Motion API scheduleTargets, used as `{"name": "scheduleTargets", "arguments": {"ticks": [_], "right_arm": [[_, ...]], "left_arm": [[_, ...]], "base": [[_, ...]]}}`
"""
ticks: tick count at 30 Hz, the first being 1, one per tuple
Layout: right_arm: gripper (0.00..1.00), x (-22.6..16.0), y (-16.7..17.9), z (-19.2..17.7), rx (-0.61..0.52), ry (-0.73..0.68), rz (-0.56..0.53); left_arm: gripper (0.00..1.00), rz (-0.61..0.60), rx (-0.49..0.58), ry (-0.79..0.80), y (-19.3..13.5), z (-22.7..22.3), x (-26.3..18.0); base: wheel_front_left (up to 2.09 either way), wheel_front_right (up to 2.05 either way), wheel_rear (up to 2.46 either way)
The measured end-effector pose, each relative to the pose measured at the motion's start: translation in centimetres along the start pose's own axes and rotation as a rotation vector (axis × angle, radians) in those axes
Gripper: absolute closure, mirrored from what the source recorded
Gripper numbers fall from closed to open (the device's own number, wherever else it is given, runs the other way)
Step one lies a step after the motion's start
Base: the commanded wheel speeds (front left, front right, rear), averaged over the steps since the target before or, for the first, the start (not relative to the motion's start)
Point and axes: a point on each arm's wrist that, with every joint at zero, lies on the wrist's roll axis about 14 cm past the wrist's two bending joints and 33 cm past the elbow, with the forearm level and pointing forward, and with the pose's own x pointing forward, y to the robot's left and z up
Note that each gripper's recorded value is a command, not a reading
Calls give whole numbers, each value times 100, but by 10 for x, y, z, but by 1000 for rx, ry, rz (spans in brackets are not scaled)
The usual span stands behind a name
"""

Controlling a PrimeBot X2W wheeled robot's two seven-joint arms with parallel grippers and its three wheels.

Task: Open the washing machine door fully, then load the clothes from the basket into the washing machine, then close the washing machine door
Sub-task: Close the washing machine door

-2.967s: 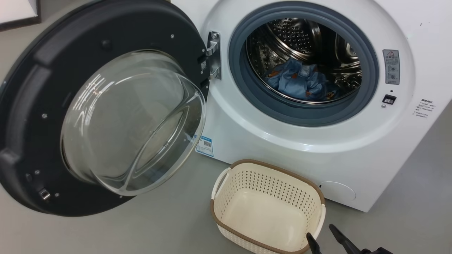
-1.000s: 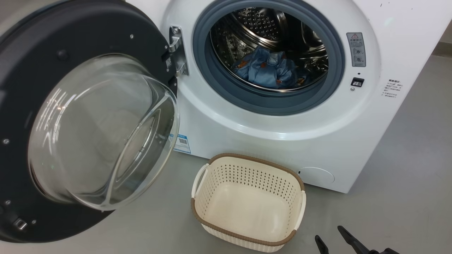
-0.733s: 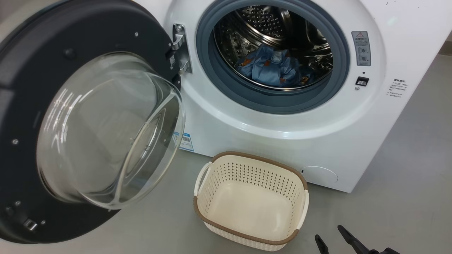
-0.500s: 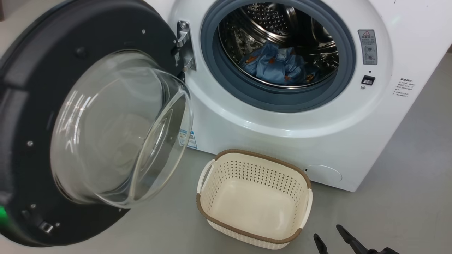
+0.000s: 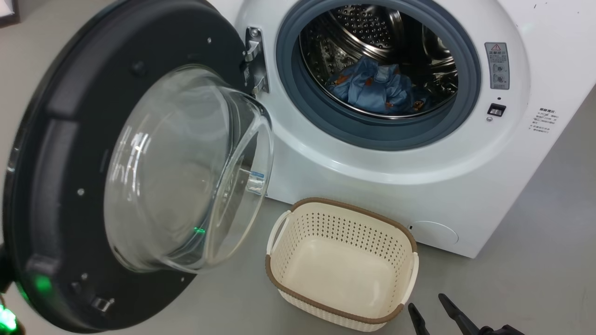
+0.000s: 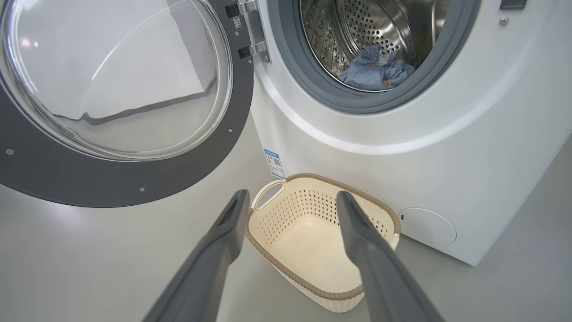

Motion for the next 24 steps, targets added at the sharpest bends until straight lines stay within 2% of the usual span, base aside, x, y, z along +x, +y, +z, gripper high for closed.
{"name": "scheduleTargets", "arguments": {"ticks": [24], "right_arm": [[0,-8,-5,12,20,-47,-62]], "left_arm": [[100,-152,12,254,-38,-119,6]], "base": [[0,0,0]]}}
